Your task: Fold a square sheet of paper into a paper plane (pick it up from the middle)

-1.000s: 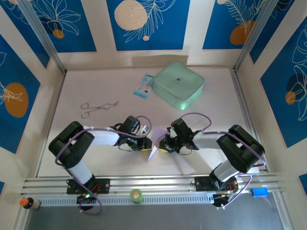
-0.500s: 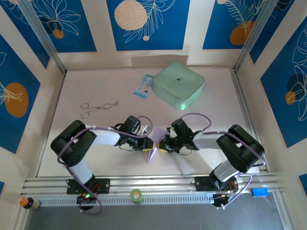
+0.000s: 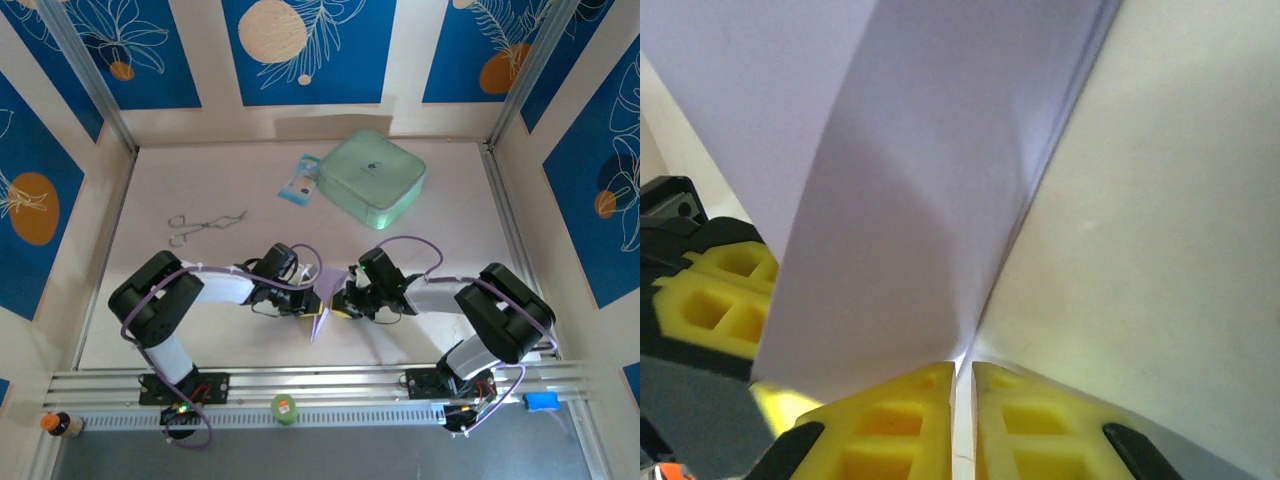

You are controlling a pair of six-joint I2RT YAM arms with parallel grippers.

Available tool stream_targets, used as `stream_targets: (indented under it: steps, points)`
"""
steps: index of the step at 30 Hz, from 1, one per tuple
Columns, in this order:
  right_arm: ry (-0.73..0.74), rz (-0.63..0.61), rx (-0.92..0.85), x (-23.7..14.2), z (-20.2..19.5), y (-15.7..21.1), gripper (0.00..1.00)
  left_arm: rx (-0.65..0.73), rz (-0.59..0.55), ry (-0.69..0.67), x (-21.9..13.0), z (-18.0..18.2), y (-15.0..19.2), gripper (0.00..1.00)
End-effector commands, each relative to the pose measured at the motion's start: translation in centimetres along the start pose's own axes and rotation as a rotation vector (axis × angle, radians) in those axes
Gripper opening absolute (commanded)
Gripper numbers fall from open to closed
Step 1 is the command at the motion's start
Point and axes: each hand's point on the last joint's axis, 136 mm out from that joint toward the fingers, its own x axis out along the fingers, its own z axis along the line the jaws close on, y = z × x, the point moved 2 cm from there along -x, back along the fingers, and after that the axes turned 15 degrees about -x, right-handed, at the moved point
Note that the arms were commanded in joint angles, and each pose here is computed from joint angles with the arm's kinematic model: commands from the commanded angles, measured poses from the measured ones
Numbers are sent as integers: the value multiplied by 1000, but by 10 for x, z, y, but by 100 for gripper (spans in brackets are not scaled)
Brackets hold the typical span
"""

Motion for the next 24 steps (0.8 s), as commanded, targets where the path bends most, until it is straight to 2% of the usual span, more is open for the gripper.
stream_targets:
  steps: [1,3,7,12,17,24]
  points:
    - [26,-40,0,-11,-2,-1,13,51,-132,-52,-21,-14,-11,3]
    - [49,-63,-2,-18,-5,-2,14,73,-226,-147,-37,-13,-16,3]
    - [92,-105,3,-31,-10,-4,14,64,-414,-425,-78,2,-27,2]
    - [103,-139,4,-39,-10,-7,15,53,-469,-651,-104,18,-32,1]
    - [96,-137,8,-39,-9,-7,15,37,-447,-701,-98,26,-33,1]
    - [88,-130,4,-38,-7,-7,15,24,-410,-702,-82,33,-30,3]
